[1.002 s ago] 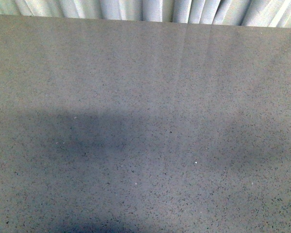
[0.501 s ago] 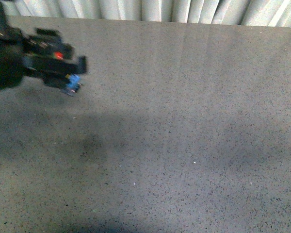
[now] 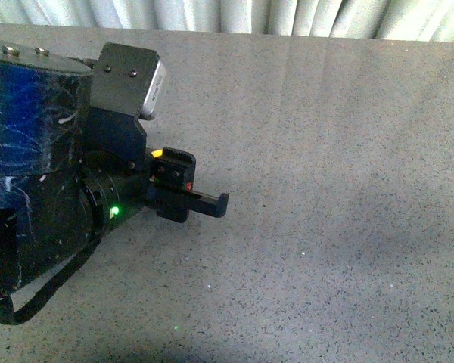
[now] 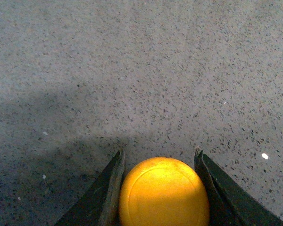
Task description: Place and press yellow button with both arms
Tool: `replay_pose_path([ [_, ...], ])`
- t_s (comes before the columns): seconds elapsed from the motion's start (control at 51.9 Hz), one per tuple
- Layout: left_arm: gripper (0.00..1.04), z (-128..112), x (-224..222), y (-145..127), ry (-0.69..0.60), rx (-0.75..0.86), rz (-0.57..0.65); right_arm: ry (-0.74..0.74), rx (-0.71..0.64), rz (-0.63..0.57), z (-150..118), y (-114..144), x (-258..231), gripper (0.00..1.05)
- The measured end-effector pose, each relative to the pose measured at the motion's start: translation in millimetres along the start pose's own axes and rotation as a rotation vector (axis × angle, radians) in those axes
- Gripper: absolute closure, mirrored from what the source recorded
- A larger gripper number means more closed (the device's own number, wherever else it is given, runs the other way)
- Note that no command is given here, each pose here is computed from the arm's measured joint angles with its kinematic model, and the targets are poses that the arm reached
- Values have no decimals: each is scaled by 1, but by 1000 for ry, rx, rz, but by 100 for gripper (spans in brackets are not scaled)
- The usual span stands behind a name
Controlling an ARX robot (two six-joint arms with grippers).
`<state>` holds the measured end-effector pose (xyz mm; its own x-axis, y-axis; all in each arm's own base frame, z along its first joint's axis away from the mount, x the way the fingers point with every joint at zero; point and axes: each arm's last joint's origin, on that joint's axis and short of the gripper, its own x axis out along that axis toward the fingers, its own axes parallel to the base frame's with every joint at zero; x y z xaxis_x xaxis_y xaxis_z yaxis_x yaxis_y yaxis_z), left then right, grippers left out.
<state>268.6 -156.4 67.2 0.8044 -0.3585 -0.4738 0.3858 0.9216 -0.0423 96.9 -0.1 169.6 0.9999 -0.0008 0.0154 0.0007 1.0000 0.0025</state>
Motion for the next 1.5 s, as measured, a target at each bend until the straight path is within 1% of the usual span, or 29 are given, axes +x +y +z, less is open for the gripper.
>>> replay_pose_path([
  [0.039, 70, -1, 0, -2, 1, 0, -3, 0, 0, 0, 0, 0, 0, 9],
  [0.077, 61, -2, 0, -3, 2, -2, -9, 0, 0, 0, 0, 0, 0, 9],
  [0.096, 59, -2, -1, -4, 2, -3, -9, 0, 0, 0, 0, 0, 0, 9],
  [0.154, 48, -5, -1, -5, 8, -7, -14, 0, 0, 0, 0, 0, 0, 9],
  [0.27, 32, -6, -3, -7, 13, -12, -19, 0, 0, 0, 0, 0, 0, 9],
  [0.289, 27, -5, -5, -6, 13, -17, -20, 0, 0, 0, 0, 0, 0, 9],
  [0.366, 13, 3, -13, -3, -4, -47, -21, 0, 0, 0, 0, 0, 0, 9],
  [0.405, 8, 10, -17, 0, -20, -58, -20, 0, 0, 0, 0, 0, 0, 9],
  [0.539, 10, 36, -34, 17, -88, -113, 3, 0, 0, 0, 0, 0, 0, 9],
  [0.597, 9, 52, -47, 31, -136, -140, 17, 0, 0, 0, 0, 0, 0, 9],
  [0.655, 9, 70, -64, 53, -200, -194, 27, 0, 0, 0, 0, 0, 0, 9],
  [0.713, 9, 81, -80, 74, -256, -243, 40, 0, 0, 0, 0, 0, 0, 9],
  [0.732, 12, 81, -82, 78, -283, -238, 79, 0, 0, 0, 0, 0, 0, 9],
  [0.771, 19, 81, -91, 87, -383, -207, 208, 0, 0, 0, 0, 0, 0, 9],
  [0.809, 24, 78, -100, 93, -436, -187, 282, 0, 0, 2, 0, 0, 0, 9],
  [0.828, 26, 76, -103, 95, -446, -178, 297, 0, 0, 0, 0, 0, 0, 9],
  [0.886, 37, 69, -123, 103, -463, -133, 360, 0, 0, -1, 0, 0, 0, 9],
  [0.905, 38, 68, -127, 103, -465, -128, 367, 0, 0, -1, 0, 0, 0, 9],
  [1.021, 56, 61, -149, 102, -505, -92, 390, 1, 0, 0, 0, 0, 0, 9],
  [1.06, 64, 58, -154, 101, -509, -83, 386, 98, 37, 35, -1, 1, 1, 9],
  [1.079, 65, 57, -155, 101, -508, -81, 385, 142, 45, 49, 0, 1, 1, 9],
  [1.117, 72, 52, -159, 101, -500, -78, 391, 299, 86, 60, 2, 2, 6, 9],
  [1.156, 78, 48, -161, 101, -493, -78, 393, 374, 93, 67, 6, 3, 13, 9],
  [1.214, 87, 43, -165, 99, -488, -75, 389, 431, 78, 85, 13, 6, 31, 9],
  [1.252, 94, 40, -170, 101, -487, -67, 367, 440, 48, 110, 19, 10, 47, 9],
  [1.291, 103, 35, -175, 103, -485, -67, 377, 445, -3, 154, 23, 18, 69, 9],
  [1.368, 103, 30, -182, 103, -488, -70, 395, 458, -91, 210, 21, 33, 104, 9],
  [1.426, 103, 26, -186, 101, -489, -68, 392, 485, -171, 313, 11, 53, 136, 9],
  [1.503, 103, 16, -189, 98, -497, -67, 393, 515, -248, 423, -4, 78, 164, 9],
])
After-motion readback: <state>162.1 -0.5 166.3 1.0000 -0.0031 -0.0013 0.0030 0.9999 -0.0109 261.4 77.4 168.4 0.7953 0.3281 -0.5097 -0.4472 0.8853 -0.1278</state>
